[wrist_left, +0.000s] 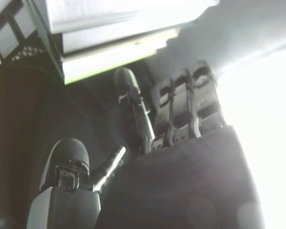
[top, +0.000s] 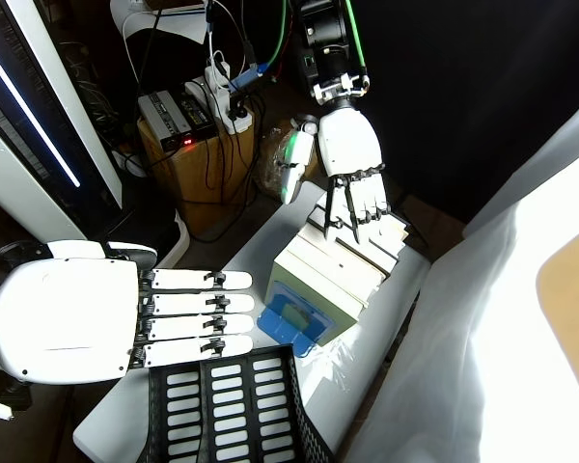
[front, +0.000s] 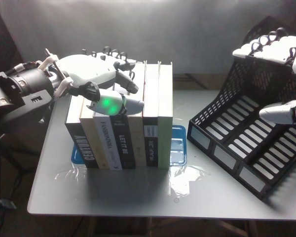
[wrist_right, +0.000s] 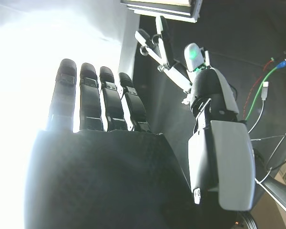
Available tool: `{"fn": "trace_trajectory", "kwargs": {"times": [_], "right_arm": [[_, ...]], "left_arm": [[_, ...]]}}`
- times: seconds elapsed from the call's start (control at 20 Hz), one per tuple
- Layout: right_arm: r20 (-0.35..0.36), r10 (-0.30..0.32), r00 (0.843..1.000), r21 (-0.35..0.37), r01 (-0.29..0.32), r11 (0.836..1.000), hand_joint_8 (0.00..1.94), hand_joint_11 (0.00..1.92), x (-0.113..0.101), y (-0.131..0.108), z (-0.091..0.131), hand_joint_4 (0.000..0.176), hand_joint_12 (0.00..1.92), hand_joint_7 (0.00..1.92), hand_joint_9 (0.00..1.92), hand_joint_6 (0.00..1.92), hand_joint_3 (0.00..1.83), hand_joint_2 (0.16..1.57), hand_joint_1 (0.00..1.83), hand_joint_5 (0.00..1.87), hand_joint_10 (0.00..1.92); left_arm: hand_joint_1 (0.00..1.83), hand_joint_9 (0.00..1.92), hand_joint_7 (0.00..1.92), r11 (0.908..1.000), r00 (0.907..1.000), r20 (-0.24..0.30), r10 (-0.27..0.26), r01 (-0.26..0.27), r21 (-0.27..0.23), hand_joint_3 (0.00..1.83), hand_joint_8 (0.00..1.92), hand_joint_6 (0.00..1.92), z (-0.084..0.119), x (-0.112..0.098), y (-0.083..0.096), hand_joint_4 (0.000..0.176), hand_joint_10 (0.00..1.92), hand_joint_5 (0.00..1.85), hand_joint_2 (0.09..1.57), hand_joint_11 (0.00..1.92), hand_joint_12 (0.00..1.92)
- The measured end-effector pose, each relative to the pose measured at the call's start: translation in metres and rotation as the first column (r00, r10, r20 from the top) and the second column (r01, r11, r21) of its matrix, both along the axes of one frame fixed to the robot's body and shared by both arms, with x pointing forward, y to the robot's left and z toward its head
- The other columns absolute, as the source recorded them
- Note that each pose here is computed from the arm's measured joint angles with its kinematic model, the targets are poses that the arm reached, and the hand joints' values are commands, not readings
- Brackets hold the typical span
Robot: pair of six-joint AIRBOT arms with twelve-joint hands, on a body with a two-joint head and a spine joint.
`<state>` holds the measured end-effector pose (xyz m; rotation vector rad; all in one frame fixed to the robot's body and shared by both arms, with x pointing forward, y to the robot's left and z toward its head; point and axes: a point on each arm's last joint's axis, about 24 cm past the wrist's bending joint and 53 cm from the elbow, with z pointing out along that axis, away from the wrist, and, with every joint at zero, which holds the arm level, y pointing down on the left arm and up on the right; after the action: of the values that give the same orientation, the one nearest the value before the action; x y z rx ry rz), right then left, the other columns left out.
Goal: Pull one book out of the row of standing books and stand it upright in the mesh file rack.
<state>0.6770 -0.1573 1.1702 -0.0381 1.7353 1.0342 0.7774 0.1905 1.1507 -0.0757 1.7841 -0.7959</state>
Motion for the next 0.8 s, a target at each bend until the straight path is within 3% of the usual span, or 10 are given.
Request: {"fn": "trace_trajectory", "kwargs": {"times": [0.1,0.2,0.45,0.5,0.7,0.8], "right_arm": [[-0.005,-0.001,1.000,-0.003,0.001,1.000,0.00,0.00,0.000,0.000,-0.002,0.000,0.00,0.00,0.00,0.00,0.00,1.20,0.44,0.00,0.00],[-0.008,-0.001,1.000,-0.002,0.001,1.000,0.00,0.00,0.000,0.000,-0.003,0.000,0.00,0.00,0.00,0.00,0.00,1.20,0.44,0.00,0.00],[-0.014,-0.003,1.000,-0.004,0.003,1.000,0.00,0.00,0.000,-0.001,-0.005,0.000,0.00,0.00,0.00,0.00,0.00,1.21,0.44,0.00,0.00],[-0.014,-0.004,1.000,-0.004,0.004,1.000,0.00,0.00,0.000,-0.001,-0.005,0.000,0.00,0.00,0.00,0.00,0.00,1.21,0.44,0.00,0.00],[-0.027,-0.008,1.000,-0.003,0.008,1.000,0.00,0.00,0.000,-0.003,-0.008,0.000,0.00,0.00,0.00,0.00,0.00,1.20,0.45,0.00,0.00],[-0.029,-0.007,1.000,-0.003,0.007,1.000,0.00,0.00,-0.001,-0.002,-0.009,0.000,0.00,0.00,0.00,0.00,0.00,1.20,0.45,0.00,0.00]], "left_arm": [[0.00,0.00,0.07,0.9998,0.9999,-0.013,0.007,-0.007,0.019,0.00,0.01,0.03,-0.006,0.002,0.000,0.045,0.00,0.61,1.22,0.00,0.00],[0.00,0.00,0.08,0.9982,0.9996,-0.026,-0.002,0.003,0.060,0.00,0.01,0.03,-0.016,0.002,-0.003,0.041,0.00,0.63,1.21,0.00,0.00],[0.00,0.00,0.08,0.9951,0.9983,-0.035,-0.047,0.049,0.085,0.00,0.01,0.03,-0.023,-0.010,-0.013,0.035,0.00,0.65,1.18,0.00,0.00],[0.00,0.00,0.08,0.9940,0.9978,-0.036,-0.057,0.060,0.092,0.00,0.01,0.02,-0.023,-0.013,-0.016,0.041,0.00,0.64,1.17,0.00,0.00],[0.00,0.00,0.11,0.9795,0.9925,-0.029,-0.119,0.122,0.160,0.00,0.01,0.04,-0.027,-0.032,-0.023,0.047,0.00,0.69,1.15,0.00,0.00],[0.00,0.00,0.10,0.9703,0.9880,-0.029,-0.151,0.154,0.186,0.00,0.00,0.02,-0.028,-0.040,-0.028,0.026,0.00,0.72,1.15,0.00,0.00]]}}
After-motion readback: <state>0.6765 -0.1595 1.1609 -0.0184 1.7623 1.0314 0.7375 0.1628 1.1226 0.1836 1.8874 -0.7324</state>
